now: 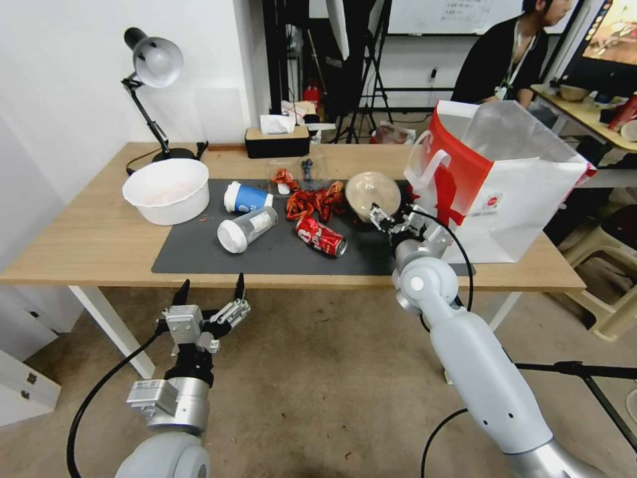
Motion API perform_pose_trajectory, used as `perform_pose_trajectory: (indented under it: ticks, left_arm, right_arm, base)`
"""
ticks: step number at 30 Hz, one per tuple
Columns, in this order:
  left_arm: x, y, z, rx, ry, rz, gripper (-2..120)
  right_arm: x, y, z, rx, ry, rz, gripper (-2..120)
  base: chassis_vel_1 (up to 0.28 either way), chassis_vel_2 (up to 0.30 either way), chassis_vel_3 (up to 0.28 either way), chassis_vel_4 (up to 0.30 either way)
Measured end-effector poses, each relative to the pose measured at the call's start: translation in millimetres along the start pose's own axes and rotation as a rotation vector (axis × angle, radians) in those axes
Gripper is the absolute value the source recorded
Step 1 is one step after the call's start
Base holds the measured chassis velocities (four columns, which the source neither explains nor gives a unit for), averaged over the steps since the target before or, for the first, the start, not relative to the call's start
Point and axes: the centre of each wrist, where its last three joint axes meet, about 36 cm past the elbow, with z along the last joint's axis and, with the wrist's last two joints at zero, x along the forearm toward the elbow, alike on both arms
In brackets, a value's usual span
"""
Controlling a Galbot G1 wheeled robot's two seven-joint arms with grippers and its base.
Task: Pick up the trash from the table and place it into the takeout bag.
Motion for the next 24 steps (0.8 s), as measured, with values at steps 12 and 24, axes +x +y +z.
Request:
perform_pose_trajectory:
  ticks: [12, 24]
  left_arm:
    - [1, -1.1, -0.6, 0.004, -0.006, 0.004, 100]
    - [0, -2.2, -0.2, 0.007, -0.012, 0.010, 100]
  right_arm:
    - [-4, -4, -1, 0.011, 0.015, 0.025, 19]
    - [7, -6, -8, 0.033, -0.038, -0.029, 0]
  base:
    - [0.000, 0.000, 0.000, 0.000]
    - [0.000, 0.000, 0.000, 0.000]
